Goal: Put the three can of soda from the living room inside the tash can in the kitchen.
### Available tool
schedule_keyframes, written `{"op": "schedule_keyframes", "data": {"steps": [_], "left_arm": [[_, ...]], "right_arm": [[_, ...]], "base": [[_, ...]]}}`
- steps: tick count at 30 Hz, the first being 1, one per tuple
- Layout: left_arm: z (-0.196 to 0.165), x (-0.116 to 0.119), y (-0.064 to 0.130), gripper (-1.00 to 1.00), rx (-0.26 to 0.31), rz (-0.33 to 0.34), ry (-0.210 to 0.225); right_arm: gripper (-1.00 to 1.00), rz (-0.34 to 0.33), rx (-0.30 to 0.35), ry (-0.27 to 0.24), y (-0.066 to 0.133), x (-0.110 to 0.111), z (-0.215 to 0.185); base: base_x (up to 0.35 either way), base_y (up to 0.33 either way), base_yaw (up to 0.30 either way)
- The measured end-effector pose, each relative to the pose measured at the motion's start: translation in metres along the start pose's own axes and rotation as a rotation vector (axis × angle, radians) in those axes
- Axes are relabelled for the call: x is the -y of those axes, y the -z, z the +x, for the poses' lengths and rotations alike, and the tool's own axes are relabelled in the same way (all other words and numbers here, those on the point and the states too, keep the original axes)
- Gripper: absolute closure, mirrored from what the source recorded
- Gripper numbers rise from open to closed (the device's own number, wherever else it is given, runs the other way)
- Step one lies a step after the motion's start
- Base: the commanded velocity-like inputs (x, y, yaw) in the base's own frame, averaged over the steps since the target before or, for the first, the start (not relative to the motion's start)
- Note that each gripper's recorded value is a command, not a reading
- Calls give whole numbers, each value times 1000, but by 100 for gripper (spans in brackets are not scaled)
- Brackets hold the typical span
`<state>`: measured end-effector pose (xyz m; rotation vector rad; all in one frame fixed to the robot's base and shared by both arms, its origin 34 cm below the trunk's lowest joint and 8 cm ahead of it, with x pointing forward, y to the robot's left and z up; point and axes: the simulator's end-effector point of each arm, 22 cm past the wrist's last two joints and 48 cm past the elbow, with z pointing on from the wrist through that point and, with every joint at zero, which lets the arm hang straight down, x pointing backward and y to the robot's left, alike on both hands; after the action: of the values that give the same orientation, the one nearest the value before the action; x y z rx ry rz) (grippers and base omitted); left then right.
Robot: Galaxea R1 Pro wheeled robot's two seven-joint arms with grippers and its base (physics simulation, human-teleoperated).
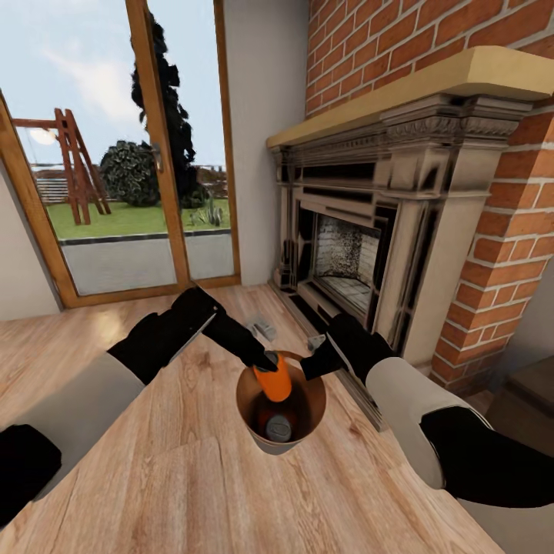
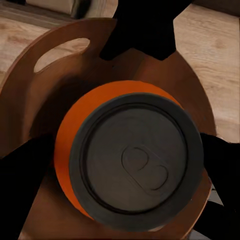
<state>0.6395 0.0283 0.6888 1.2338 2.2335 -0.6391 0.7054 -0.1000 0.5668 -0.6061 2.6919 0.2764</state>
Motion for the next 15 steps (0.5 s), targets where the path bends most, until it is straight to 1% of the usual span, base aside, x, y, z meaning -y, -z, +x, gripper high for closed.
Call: {"op": "schedule_keyframes", "data": {"steps": [2,4,6,11,15], "left_arm": [[5,-1,-5,100,-20,-12,-6],[10,-8,-8,100,-39,-47,-15],[12,-11,-10,100,-47,-68,-18],[18,-12,-16,100,-70,-81,-27],[17,-19,-20,100,-77,-136,-42]], "right_arm": [[100,-4,1,-2,0,-1,0],[100,-4,1,-1,0,-1,0],[100,-2,1,0,0,-1,0],[100,-2,1,4,0,-3,-1],[100,-10,2,2,0,-6,-2]], "base": [[0,0,0],[0,0,0],[0,0,0],[0,0,0],[0,0,0]]}}
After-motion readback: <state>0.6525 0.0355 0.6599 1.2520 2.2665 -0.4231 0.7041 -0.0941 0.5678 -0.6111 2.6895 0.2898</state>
